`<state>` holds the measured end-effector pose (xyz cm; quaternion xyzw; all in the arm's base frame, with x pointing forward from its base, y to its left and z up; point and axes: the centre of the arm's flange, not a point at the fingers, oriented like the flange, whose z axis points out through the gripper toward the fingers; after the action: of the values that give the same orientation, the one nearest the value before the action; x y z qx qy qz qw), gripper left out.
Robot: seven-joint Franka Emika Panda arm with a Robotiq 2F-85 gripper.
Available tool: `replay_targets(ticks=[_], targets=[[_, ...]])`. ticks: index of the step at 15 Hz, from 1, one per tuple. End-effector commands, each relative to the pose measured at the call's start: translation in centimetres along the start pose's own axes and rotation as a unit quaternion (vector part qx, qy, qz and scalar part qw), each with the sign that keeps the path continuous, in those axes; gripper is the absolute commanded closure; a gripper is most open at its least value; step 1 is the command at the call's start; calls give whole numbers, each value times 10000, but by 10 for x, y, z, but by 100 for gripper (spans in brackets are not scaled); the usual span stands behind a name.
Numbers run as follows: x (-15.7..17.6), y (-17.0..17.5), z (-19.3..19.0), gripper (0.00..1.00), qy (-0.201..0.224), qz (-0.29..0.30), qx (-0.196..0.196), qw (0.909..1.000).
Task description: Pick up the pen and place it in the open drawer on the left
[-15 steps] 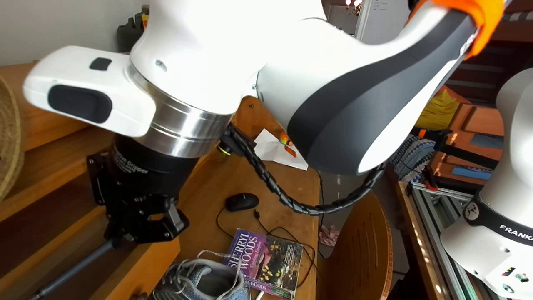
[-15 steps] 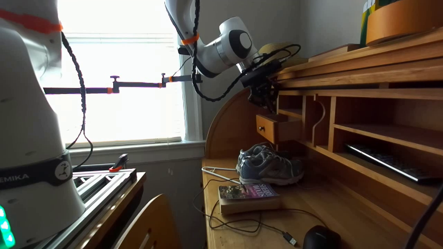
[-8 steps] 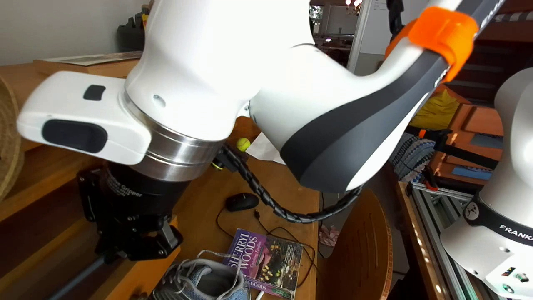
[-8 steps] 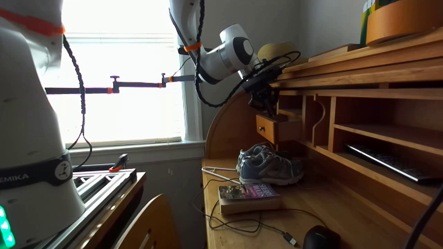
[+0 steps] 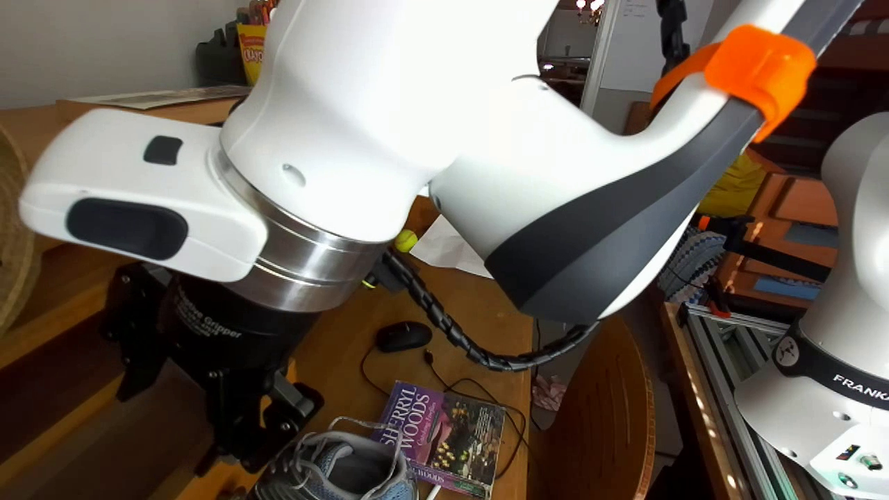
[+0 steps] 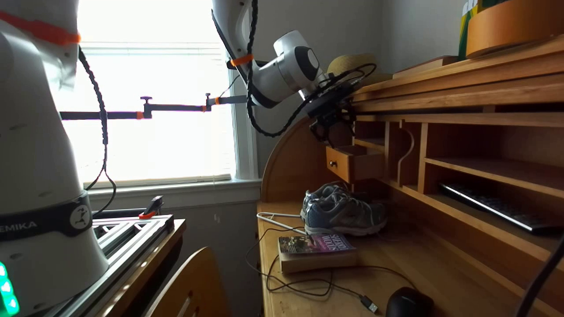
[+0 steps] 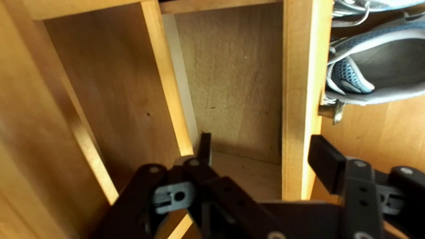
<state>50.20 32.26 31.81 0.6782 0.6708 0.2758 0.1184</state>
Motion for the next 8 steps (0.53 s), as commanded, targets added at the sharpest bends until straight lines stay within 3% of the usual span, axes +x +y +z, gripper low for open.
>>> replay_targets(ticks=[1,5,8], targets=[[3,-4,-30,0,-117,753,-248,9968],[-6,-4,-63,0,-159,1811,-333,9828],[-14,10,-91,0,-539,2474,-290,9670]])
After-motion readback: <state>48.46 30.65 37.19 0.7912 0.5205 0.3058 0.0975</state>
